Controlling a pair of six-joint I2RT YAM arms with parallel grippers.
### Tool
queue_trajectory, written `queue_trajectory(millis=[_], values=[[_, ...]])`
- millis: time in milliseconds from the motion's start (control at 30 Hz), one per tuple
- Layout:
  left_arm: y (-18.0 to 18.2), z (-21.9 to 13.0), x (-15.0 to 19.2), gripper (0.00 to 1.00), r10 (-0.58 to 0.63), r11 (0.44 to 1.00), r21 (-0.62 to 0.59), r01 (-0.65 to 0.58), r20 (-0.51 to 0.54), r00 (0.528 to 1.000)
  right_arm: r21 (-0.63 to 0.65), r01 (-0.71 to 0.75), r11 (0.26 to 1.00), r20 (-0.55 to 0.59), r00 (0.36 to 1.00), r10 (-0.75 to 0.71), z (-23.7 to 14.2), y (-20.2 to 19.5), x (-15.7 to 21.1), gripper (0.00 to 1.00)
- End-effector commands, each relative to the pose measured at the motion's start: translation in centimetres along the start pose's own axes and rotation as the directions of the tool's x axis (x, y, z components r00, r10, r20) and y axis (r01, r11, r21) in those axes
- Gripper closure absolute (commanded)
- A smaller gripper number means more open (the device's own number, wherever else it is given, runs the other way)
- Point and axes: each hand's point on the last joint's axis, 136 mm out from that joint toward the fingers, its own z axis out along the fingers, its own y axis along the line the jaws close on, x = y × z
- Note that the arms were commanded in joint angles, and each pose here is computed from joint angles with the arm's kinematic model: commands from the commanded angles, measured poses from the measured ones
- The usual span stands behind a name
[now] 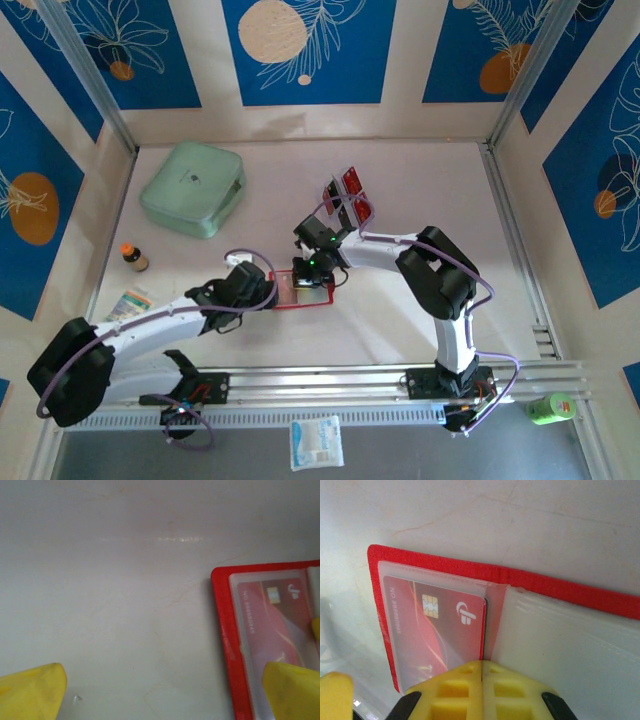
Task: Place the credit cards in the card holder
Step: Insert the credit card into the card slot, then flip over the card slot on the card holder.
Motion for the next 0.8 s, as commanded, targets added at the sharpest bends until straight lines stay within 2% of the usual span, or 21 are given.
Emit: queue_trajectory(millis=[0,400,767], values=[[0.2,-0.7,-1.4,0.0,-0.016,1.0,-0.019,0.017,0.025,1.0,0.006,0.005,1.0,-0.016,1.0,-0.005,-0.7,0.3,0.5,1.0],[-2.8,-1.2,-3.4,0.0,-0.011,0.998,0.07,0.009,0.025,1.0,-0.029,-0.014,0.999,0.064,0.998,0.016,-4.0,-0.8,-1.2,1.0],[-6.2,-0.9,-3.8,0.0,-0.044,0.987,0.153,0.045,-0.006,0.999,-0.026,-0.061,0.998,0.069,0.996,0.062,-4.0,-4.2,-2.4,1.0]])
